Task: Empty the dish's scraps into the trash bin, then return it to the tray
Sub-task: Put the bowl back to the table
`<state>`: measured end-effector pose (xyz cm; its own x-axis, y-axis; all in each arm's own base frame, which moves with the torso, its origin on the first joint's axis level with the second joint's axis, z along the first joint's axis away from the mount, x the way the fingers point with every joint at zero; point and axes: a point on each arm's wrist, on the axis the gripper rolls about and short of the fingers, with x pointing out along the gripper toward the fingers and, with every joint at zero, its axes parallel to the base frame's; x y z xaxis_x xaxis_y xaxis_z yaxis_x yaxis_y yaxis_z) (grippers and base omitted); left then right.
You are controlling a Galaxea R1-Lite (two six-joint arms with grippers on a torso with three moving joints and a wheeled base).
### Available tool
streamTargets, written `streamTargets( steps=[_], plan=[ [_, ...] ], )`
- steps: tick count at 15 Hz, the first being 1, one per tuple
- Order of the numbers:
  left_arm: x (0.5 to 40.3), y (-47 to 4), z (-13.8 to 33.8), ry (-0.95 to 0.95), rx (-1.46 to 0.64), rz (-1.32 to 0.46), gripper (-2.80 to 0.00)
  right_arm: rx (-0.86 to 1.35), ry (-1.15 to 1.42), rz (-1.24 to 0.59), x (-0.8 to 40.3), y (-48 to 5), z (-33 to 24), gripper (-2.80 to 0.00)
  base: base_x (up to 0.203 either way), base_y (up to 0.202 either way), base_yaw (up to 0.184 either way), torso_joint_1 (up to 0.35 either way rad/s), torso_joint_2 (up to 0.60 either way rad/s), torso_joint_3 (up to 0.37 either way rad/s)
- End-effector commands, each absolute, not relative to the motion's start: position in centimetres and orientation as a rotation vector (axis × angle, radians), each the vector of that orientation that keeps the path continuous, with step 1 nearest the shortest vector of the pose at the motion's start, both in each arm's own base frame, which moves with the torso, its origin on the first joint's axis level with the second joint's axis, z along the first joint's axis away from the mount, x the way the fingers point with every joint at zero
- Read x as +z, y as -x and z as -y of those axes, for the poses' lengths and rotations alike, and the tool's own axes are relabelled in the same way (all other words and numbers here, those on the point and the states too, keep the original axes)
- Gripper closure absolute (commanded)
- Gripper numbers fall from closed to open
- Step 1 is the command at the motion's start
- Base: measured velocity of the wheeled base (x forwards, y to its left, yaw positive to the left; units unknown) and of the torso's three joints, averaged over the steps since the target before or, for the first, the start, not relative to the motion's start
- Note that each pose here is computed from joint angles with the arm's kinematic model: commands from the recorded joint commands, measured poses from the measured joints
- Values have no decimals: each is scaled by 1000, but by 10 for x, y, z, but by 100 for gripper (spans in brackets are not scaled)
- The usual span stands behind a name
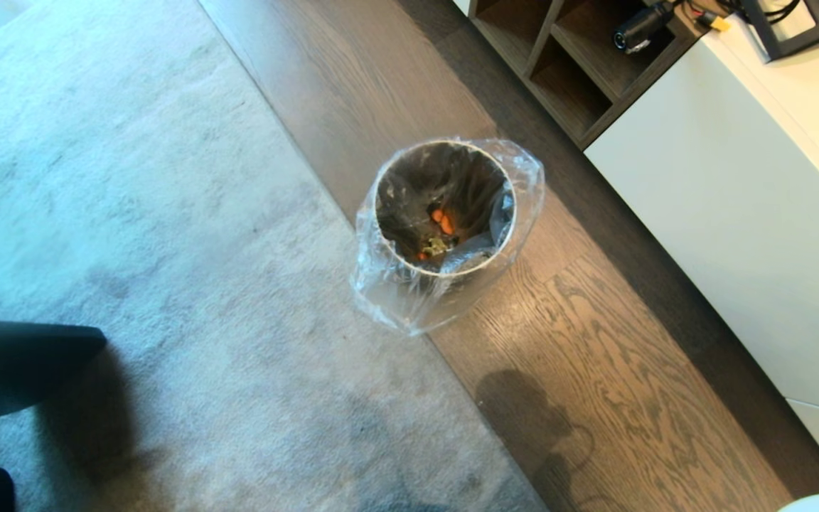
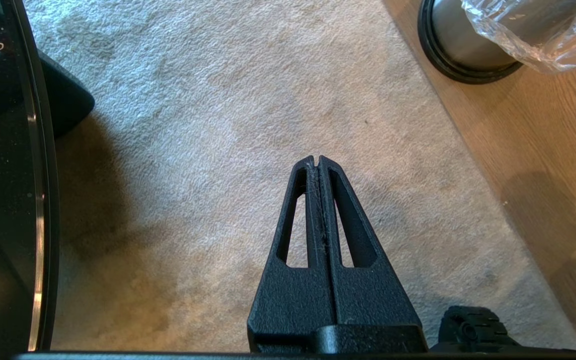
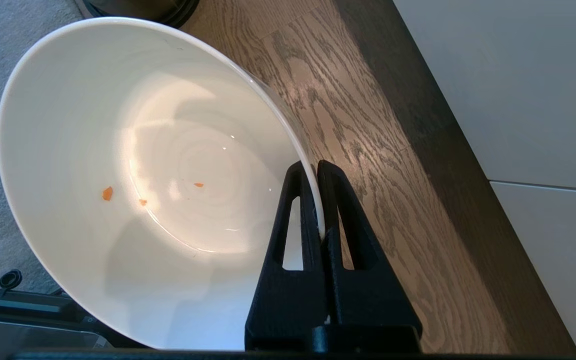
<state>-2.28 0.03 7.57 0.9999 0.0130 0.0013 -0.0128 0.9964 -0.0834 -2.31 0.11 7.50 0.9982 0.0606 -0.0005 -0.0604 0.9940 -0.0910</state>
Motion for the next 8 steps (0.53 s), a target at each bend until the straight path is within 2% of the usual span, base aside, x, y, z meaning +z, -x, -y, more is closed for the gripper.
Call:
streamTargets(
  steps=[1,8],
  plan=[
    [76,23,0,84,14,4,0,61,92,0,75,23,-1,0,0,0,0,0,0,0],
    [76,23,0,84,14,2,0,61,92,0,75,23,-1,0,0,0,0,0,0,5]
  ],
)
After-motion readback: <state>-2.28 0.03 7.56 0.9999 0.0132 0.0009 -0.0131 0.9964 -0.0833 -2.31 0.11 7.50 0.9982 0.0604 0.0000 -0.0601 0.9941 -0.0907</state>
